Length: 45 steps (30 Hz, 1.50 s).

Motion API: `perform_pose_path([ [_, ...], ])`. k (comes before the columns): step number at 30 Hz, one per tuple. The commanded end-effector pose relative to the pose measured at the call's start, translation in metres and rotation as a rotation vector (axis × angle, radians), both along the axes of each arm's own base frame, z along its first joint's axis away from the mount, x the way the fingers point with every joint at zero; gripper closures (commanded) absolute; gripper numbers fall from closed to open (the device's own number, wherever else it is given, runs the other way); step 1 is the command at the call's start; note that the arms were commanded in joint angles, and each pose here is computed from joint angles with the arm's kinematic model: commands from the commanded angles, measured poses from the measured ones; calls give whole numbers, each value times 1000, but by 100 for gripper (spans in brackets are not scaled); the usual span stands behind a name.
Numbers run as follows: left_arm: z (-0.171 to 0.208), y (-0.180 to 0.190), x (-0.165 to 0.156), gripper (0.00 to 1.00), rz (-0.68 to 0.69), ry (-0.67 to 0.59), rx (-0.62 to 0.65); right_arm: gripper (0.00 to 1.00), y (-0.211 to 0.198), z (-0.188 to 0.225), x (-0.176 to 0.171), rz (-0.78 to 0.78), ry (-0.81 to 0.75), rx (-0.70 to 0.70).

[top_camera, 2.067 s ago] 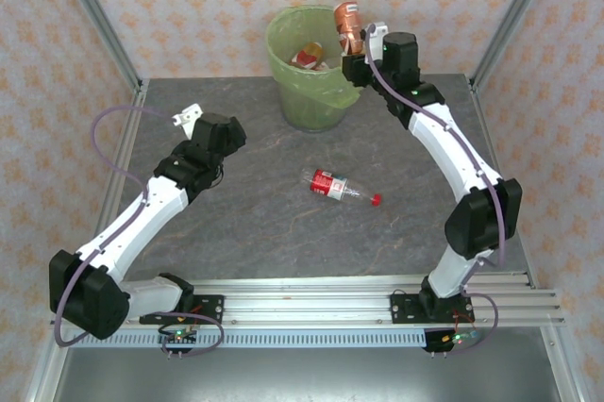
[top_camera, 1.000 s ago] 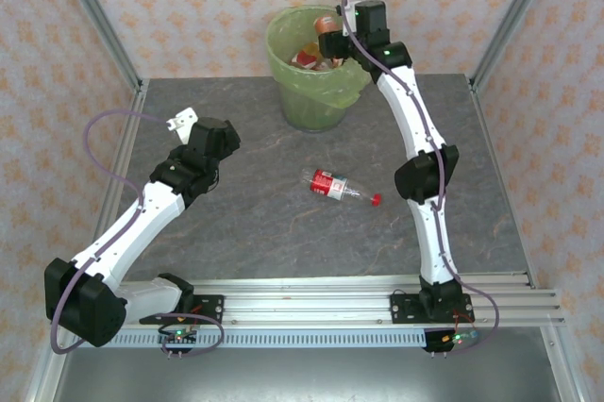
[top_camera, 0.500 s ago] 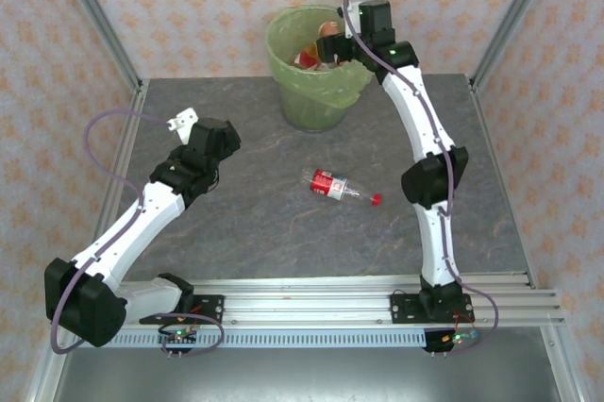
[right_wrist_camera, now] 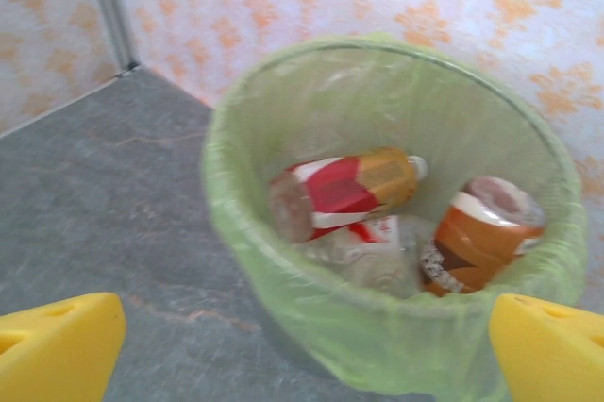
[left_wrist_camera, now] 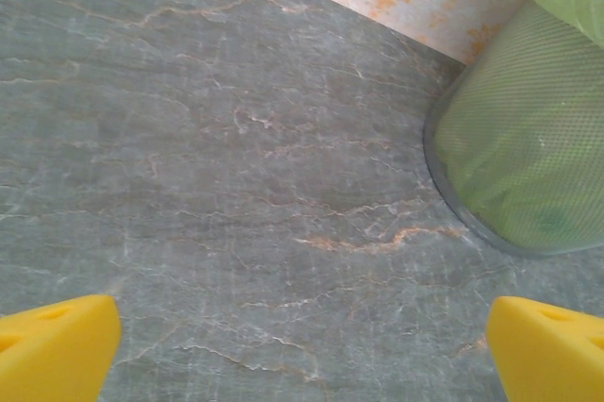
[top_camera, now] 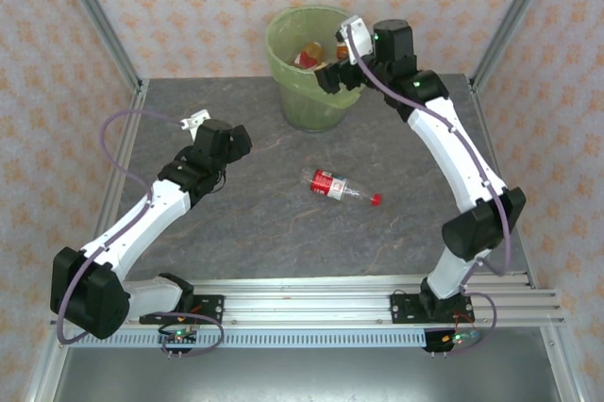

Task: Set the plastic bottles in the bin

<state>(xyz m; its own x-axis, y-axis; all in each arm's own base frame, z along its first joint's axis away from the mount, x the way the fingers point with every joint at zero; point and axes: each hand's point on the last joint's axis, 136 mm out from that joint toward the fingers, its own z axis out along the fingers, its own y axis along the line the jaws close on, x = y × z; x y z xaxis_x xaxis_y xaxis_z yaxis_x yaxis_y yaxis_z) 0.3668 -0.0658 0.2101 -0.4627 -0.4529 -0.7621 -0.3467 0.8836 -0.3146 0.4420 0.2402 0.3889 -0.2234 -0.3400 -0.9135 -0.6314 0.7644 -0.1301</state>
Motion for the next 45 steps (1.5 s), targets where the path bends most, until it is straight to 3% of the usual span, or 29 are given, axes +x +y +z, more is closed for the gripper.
perform_pose_path([
  [1,0,-6,6,0,-38,-20,-25,1,9,-17,-23,40,25,-48],
  [13,0,0,-6,0,-42,-11,4,1,24,-106,-83,156,146,-82],
  [25,-3,2,-4,0,-21,-5,-5,1,23,-208,-133,356,369,-289],
  [30,-5,1,-3,0,-22,9,-2,1,-3,-243,-131,268,457,-440],
  [36,-8,2,-3,0,-16,14,5,1,-38,-289,-144,264,580,-642],
  [45,-11,3,-4,0,-9,27,6,1,-52,-326,-132,235,649,-783],
])
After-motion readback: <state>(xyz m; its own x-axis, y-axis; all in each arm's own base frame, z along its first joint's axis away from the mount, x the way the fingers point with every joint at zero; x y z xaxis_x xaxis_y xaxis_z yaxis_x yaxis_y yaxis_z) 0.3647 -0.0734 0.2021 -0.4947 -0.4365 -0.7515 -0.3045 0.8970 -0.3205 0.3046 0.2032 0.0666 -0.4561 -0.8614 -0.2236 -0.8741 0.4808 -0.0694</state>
